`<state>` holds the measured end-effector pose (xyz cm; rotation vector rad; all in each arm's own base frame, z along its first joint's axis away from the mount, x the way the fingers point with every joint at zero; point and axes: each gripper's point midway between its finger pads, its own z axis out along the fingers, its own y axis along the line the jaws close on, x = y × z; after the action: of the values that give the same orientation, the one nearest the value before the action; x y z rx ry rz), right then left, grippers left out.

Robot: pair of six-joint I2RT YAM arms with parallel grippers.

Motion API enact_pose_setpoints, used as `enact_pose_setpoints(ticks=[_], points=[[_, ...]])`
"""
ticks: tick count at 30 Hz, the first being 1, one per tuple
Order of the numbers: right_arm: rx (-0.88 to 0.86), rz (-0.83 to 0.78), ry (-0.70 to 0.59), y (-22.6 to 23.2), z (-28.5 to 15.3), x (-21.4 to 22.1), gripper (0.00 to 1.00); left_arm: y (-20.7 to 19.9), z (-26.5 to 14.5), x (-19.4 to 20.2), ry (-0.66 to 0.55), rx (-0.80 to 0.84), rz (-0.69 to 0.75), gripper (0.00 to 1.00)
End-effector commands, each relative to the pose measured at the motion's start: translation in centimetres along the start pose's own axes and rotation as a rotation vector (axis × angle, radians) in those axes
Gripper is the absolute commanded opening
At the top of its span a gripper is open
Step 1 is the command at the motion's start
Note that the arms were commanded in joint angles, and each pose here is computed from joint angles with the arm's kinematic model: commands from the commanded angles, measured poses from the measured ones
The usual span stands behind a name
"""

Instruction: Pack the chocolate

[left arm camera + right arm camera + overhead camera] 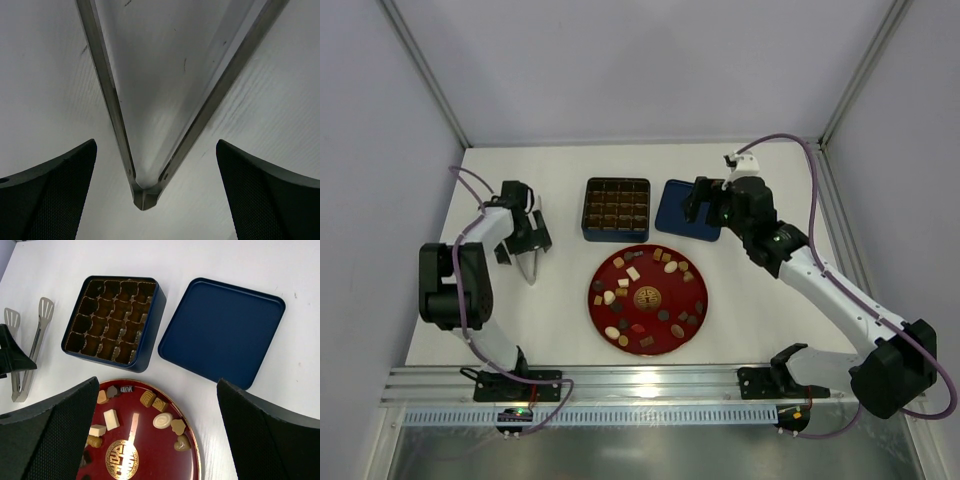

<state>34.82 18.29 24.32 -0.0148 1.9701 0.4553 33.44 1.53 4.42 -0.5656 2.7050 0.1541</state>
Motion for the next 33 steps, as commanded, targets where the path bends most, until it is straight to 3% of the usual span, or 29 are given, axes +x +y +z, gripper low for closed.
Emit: enact_pose_setpoints(ticks=[1,6,9,14,18,20,26,33], points=[[-0.035,0.016,-0.033,0.7,0.2,-0.7,1.0,0.4,1.5,-2.1,-0.026,-0.001,-0.007,1.0],[-0.018,0.008,-0.022,0.2,0.4,-0.1,1.0,-0.4,3.6,-2.0,-0.005,0.024,-0.009,0.99],[-0.02,0.008,-0.02,0.3,0.4,0.0,1.0,-1.1,4.5,-2.2,0.002,0.046,-0.032,0.94],[-0.023,0.007,-0.023,0.4,0.7,-0.1,1.0,-2.8,5.4,-4.1,-0.01,0.084,-0.11,0.76],[-0.021,0.003,-0.018,0.4,0.9,-0.1,1.0,-3.3,6.1,-5.4,-0.017,0.074,-0.123,0.71],[-0.023,0.003,-0.019,0.5,0.9,-0.1,1.0,-3.4,6.1,-5.6,-0.008,0.077,-0.11,0.71],[-0.038,0.0,-0.016,0.6,0.6,0.2,1.0,-3.2,5.2,-5.4,-0.003,0.095,-0.048,0.87],[-0.041,0.009,-0.009,0.5,0.5,0.5,1.0,-2.7,4.7,-3.7,0.021,0.101,-0.007,0.84]])
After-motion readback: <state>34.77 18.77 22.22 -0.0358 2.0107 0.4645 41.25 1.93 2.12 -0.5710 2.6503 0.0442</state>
